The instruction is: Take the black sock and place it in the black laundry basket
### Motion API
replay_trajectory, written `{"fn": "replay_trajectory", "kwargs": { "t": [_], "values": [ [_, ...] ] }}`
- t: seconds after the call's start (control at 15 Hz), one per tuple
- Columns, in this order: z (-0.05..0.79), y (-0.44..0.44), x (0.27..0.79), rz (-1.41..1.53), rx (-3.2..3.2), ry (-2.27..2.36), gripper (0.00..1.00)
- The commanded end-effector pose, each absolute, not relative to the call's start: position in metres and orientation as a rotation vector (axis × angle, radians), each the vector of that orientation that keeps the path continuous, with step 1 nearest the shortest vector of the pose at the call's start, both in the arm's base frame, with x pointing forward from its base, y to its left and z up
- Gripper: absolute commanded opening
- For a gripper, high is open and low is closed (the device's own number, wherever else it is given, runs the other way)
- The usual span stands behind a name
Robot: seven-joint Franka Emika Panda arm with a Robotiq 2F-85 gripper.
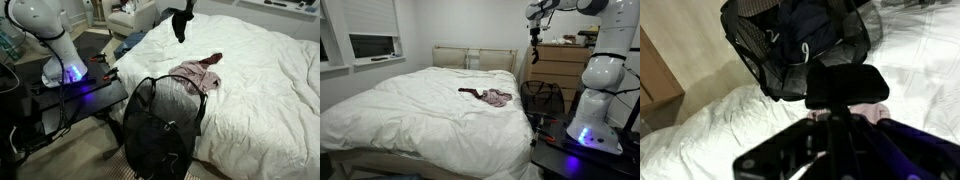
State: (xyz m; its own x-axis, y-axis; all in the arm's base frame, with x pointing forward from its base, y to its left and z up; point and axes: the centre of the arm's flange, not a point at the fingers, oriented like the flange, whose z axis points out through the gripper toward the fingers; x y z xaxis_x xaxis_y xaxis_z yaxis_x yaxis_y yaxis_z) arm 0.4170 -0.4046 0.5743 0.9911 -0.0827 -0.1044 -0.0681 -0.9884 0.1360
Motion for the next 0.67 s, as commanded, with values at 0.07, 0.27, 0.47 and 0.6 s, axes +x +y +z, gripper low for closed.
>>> {"fn": "replay_trajectory", "kwargs": {
  "t": [0.07, 0.27, 0.47, 0.6],
  "values": [
    [0.586, -0.415, 0.357, -0.026, 3.080, -0.039, 0.00],
    [0.579, -0.441, 0.334, 0.001, 3.119, -0.027, 0.00],
    [0.564, -0.461, 0.321, -0.004, 3.149, -0.012, 0.00],
    [0.548, -0.475, 0.319, -0.017, 3.170, -0.017, 0.00]
  ]
}}
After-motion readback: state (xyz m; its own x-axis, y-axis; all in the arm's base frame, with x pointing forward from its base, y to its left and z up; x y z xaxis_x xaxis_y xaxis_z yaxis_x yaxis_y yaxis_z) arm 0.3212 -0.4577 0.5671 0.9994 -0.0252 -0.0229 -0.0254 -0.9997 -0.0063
